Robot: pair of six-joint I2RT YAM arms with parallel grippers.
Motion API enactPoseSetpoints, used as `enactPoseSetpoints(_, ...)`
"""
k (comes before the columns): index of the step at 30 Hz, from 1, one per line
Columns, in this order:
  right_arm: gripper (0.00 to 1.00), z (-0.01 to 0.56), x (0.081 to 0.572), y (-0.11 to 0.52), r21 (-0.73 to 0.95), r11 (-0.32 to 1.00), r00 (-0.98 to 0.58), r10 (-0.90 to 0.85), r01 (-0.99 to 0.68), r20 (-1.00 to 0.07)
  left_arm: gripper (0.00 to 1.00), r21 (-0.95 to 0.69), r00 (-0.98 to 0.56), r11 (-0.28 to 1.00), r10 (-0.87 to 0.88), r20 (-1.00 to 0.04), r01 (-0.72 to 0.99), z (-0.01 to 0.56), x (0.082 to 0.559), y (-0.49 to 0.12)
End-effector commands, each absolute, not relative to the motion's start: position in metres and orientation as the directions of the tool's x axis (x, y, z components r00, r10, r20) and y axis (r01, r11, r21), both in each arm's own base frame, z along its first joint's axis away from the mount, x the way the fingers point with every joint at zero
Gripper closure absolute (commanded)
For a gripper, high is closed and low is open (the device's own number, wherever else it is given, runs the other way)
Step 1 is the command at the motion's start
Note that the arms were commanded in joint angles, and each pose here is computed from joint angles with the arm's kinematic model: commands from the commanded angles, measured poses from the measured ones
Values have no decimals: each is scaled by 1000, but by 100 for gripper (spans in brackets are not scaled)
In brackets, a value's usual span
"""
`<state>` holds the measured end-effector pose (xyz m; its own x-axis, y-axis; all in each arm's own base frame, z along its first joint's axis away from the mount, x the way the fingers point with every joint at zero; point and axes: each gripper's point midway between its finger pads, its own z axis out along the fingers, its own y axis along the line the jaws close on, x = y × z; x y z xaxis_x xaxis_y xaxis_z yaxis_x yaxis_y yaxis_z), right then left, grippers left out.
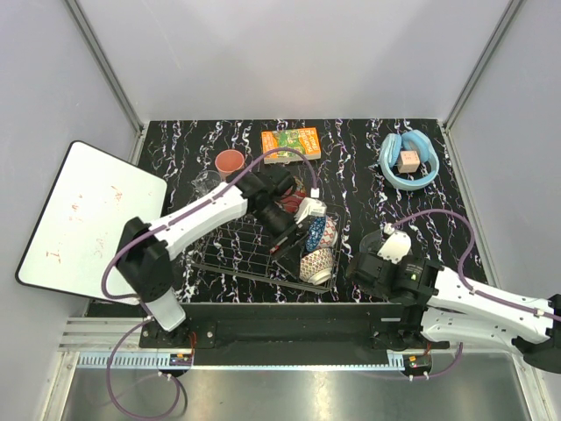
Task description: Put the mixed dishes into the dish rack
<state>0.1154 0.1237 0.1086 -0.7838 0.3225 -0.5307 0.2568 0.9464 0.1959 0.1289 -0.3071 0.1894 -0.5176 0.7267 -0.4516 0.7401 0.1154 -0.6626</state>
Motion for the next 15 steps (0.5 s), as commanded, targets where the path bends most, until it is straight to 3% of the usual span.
enactPoseSetpoints(1,73,127,123,128,267,927,-743,371,262,-557,1,-551,-362,-33,722,-590,834,186,151,-327)
enactPoseSetpoints(15,73,125,121,125,296,917,-737,392,266,-551,1,-526,-349,-8,739,-577,851,161,172,-338)
